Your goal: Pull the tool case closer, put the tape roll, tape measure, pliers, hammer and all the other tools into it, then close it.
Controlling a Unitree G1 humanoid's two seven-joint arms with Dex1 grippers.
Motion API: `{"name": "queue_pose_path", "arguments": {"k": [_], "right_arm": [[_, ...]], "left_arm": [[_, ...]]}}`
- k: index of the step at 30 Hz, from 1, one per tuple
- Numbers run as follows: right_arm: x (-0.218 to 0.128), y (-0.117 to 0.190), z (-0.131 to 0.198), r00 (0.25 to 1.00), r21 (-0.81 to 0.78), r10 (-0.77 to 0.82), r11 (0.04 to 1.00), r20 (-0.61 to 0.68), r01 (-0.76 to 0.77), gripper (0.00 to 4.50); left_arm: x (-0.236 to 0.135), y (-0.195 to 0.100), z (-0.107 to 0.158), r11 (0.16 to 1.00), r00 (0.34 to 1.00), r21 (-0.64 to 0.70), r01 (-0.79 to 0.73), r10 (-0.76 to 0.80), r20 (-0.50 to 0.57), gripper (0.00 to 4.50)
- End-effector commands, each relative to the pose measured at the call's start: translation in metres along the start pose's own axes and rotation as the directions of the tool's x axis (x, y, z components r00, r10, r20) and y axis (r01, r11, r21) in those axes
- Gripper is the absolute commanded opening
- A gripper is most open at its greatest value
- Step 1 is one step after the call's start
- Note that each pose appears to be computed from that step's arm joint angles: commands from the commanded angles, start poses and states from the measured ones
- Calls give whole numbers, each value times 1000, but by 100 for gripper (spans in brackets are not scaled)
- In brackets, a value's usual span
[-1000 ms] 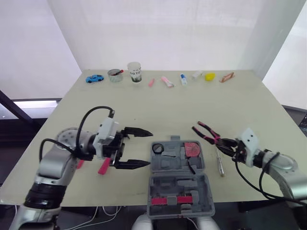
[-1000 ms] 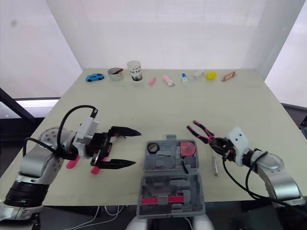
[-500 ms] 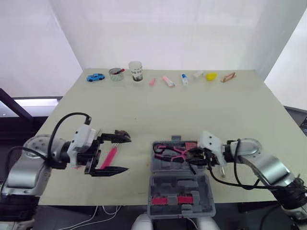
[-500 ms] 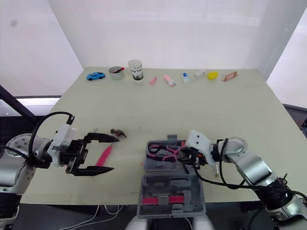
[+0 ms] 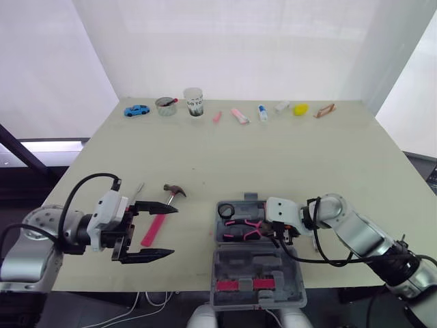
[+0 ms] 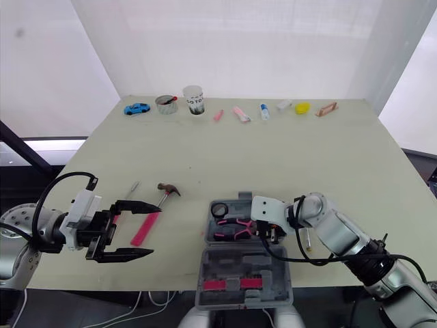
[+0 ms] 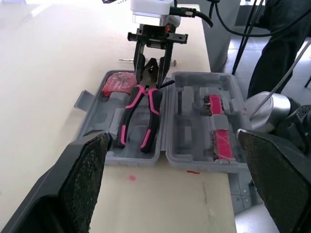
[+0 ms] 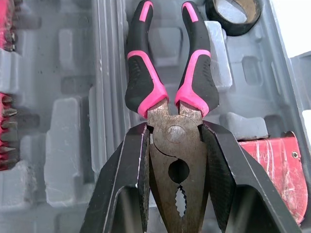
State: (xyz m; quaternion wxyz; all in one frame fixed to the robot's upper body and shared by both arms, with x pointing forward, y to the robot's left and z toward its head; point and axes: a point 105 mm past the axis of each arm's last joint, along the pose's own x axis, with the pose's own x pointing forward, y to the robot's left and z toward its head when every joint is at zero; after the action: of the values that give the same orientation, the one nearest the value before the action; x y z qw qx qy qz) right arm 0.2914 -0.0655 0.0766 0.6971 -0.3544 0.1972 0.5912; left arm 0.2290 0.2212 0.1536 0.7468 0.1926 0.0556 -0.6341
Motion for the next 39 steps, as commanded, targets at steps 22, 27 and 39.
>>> {"name": "queue_pose_path", "arguments": {"k": [22,27,39], "right_arm": [[18,-12,26,997,-166,61,985,36,-55,101],[18,-11,26,997,-174,62,983,43,-54,226],[10,-15,33,985,-86,34,996,170,-20,446]], "left_arm": [[1,10,6,999,999,41,9,-10,30,450],[4,10,5,999,999,38,11,-12,37,450],[5,11,4,999,999,35,7,-8,44,450]]}}
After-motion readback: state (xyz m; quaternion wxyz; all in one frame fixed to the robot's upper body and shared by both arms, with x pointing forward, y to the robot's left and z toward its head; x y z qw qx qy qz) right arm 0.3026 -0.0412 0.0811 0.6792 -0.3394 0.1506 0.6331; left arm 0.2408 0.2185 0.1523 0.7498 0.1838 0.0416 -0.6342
